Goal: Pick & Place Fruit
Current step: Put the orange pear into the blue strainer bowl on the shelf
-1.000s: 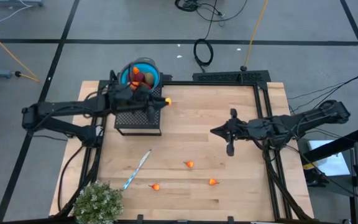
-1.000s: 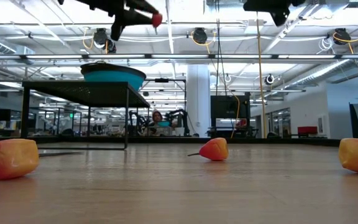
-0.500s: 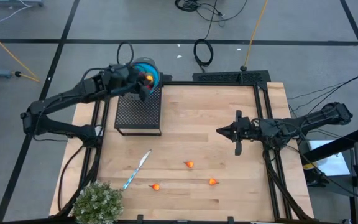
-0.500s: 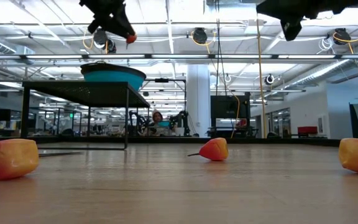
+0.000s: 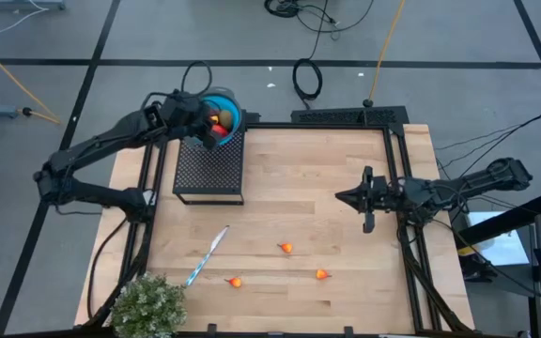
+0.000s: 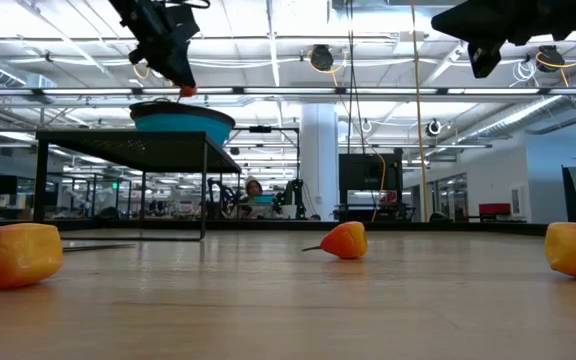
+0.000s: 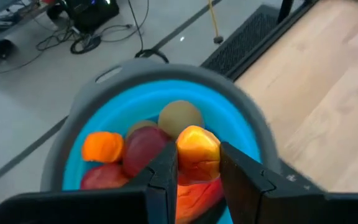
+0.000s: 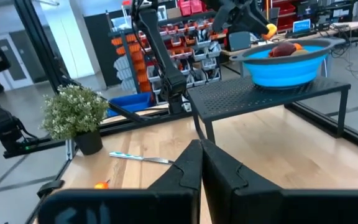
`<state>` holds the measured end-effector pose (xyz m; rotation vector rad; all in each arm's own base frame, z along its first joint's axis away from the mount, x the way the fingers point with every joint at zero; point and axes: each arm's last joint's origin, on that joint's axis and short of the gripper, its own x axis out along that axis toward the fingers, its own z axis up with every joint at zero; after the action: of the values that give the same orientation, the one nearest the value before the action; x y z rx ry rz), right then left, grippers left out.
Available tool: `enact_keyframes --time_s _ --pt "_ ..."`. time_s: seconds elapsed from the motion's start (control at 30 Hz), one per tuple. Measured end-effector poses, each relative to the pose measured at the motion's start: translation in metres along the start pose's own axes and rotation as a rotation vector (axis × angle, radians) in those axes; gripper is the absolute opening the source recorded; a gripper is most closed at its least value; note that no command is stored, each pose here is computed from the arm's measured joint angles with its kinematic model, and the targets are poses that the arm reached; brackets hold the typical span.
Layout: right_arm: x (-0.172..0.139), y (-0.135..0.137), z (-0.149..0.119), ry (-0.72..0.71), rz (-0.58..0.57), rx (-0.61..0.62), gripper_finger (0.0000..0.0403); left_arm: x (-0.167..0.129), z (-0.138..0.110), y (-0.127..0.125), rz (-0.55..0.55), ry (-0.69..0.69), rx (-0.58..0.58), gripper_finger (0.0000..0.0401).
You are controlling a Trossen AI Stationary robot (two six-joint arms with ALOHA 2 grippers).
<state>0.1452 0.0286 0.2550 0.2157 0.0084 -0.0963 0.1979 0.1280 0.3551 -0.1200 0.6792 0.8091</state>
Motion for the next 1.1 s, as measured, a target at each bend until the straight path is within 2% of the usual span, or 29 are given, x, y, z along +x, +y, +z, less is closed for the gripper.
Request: enact_keyframes --time_s 0.17,0.27,0.37,0.63,0.8,0.97,1.1 --pt "-0.005 -0.003 -0.005 -0.008 0.002 0.036 0.0 0.006 -0.001 0.003 0.015 0.023 0.038 0.0093" --pt "-0.005 -0.004 -0.007 -0.01 0.001 0.045 0.0 0.008 -0.005 0.009 0.066 0.067 0.03 0.0093" --pt "-0.005 -0.004 -0.007 -0.008 0.001 0.049 0.0 0.008 -0.006 0.016 0.123 0.082 -0.037 0.0093" --pt "-0.005 -0.004 -0.007 -0.008 0.0 0.05 0.0 0.011 -0.014 0.034 0.194 0.155 -0.198 0.0093" --pt "-0.005 -0.004 -0.007 -0.008 0.0 0.05 0.0 0.015 -0.019 0.038 0.182 0.209 -0.265 0.0093" --pt "-0.005 -0.004 -0.007 -0.008 -0.001 0.053 0.0 0.015 -0.018 0.039 0.167 0.211 -0.193 0.0093" --pt "-0.005 -0.004 -0.007 -0.008 -0.001 0.057 0.0 0.016 -0.017 0.039 0.163 0.2 -0.18 0.0093"
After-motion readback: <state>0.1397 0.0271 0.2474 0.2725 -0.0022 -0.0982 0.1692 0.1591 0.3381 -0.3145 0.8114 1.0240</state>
